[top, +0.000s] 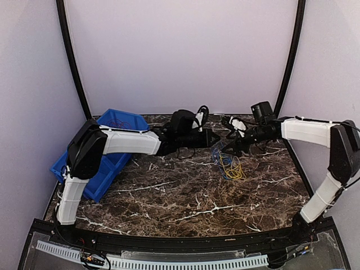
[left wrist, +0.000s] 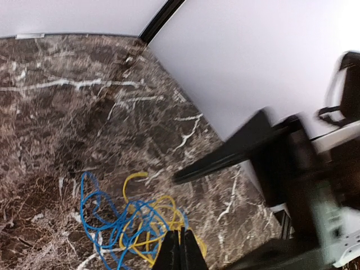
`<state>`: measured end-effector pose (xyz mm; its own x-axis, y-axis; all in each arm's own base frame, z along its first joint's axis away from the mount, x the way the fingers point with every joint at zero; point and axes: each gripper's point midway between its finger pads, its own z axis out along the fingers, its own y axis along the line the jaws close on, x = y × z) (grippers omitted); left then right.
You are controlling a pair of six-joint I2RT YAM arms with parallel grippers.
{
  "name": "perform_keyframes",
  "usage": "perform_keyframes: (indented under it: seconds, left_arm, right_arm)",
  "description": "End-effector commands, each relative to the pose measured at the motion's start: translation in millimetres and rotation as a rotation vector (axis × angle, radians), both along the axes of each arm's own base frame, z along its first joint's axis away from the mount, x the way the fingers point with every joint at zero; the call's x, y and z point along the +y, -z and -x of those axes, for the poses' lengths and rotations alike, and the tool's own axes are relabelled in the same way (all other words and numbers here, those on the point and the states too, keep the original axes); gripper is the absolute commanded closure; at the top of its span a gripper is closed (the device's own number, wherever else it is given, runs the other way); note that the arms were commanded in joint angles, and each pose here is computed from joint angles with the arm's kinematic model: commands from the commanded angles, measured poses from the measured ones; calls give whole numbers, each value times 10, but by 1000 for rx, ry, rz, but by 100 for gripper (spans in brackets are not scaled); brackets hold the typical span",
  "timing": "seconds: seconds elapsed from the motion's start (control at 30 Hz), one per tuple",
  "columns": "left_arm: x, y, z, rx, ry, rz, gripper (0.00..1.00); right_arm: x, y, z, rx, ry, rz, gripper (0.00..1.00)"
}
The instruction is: Untangle the cables
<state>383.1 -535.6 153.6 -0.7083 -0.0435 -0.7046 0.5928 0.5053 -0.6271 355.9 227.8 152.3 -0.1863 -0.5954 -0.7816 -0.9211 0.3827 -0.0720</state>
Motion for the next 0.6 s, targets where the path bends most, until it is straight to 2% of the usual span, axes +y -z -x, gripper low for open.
perform_keyframes:
  seconds: [0.0, 0.13, 0.2, 0.3, 0.33, 0.43, 0.53, 0.57]
  left_arm:
    - [148, -656, 121, -61, -14, 107, 100]
    - [289, -713, 198, -51, -37, 111, 100]
    - [350, -776, 224, -59, -50, 111, 100]
    - [485, -993, 267, -94, -80, 125, 100]
    - [534, -992, 270, -102, -96, 119, 100]
    - [697, -1318, 325, -153, -126, 142, 100]
    - [878, -1662, 394, -214, -153, 165, 100]
    - [914, -1708, 405, -228, -159, 160, 100]
  right_arm:
    - [227, 327, -122, -12, -85, 17, 18]
    - [444, 556, -125, 1, -123, 40, 17]
    - [523, 642, -120, 22, -117, 50, 24]
    - [559, 733, -87, 71, -115, 39, 43]
    - [553, 779, -73, 86, -114, 44, 55]
    - [521, 886, -37, 124, -115, 69, 80]
    - [479, 946, -44, 142, -95, 86, 98]
    - [453, 982, -52, 150, -83, 95, 100]
